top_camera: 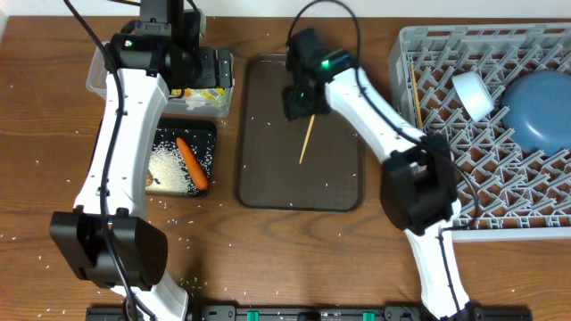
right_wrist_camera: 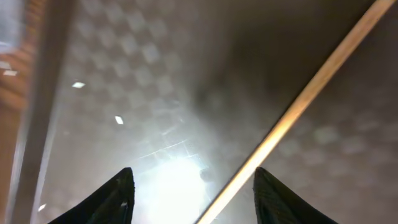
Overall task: Sort waste into correct bins and load items into the dishwasher rack
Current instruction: 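Return the right gripper to the brown tray toward the second chopstick, then grasp the second chopstick with the right gripper and carry it right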
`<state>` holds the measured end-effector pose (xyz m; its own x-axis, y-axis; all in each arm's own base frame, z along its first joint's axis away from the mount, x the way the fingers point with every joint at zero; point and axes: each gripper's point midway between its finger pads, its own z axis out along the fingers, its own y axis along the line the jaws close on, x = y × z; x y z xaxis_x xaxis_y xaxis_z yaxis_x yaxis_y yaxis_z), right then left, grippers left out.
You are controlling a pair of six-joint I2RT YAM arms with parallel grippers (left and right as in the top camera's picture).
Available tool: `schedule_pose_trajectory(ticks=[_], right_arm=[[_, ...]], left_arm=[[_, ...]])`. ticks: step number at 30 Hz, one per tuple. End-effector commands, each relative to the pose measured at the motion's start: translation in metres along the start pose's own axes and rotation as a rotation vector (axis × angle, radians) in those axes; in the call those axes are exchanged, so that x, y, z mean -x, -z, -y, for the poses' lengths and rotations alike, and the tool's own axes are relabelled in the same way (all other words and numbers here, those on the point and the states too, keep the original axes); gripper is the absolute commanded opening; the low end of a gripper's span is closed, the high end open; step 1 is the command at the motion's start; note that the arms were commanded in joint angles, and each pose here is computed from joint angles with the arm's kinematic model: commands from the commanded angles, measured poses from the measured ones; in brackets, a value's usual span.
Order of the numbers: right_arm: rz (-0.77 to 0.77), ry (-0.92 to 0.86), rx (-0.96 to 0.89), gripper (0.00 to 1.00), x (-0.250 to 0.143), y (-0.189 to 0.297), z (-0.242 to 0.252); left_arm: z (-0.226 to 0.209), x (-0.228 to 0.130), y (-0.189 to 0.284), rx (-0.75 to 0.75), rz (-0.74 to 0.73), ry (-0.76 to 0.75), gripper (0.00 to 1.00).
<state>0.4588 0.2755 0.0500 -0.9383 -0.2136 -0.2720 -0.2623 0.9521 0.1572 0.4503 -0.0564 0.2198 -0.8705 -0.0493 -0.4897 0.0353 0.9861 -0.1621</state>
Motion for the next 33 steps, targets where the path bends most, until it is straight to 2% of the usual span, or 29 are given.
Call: schedule_pose_trajectory(ticks=[1,8,13,17,21,22,33], right_arm=[[-0.010,-0.098,-0.087,0.51,-0.006,-0.014,0.012],[-0.011,-0.164,-0.238,0.47,-0.012,-0.026,0.040],[-0.008,-0.161,-0.267,0.32,-0.012,-0.034,0.046],[-0.019,-0.162,-0.271,0.28,-0.015,-0.040,0.048],[-0.017,-0.163,-0.270,0.11,-0.014,-0.040,0.048],[-0.017,-0.163,-0.270,0.02,-0.014,-0.042,0.048],[-0.098,-0.145,-0.186,0.01,-0.025,-0.041,0.048]], left_arm=[[-0.001,0.000,-0.001,0.001,-0.002,0.009,0.98],[-0.001,0.000,-0.001,0.001,-0.002,0.009,0.98],[-0.001,0.000,-0.001,0.001,-0.002,0.009,0.98],[-0.001,0.000,-0.001,0.001,-0.002,0.009,0.98],[-0.001,0.000,0.000,0.001,-0.001,0.009,0.98],[-0.001,0.000,-0.001,0.001,-0.002,0.009,0.98],[-0.001,0.000,-0.001,0.001,-0.002,0.009,0.98]])
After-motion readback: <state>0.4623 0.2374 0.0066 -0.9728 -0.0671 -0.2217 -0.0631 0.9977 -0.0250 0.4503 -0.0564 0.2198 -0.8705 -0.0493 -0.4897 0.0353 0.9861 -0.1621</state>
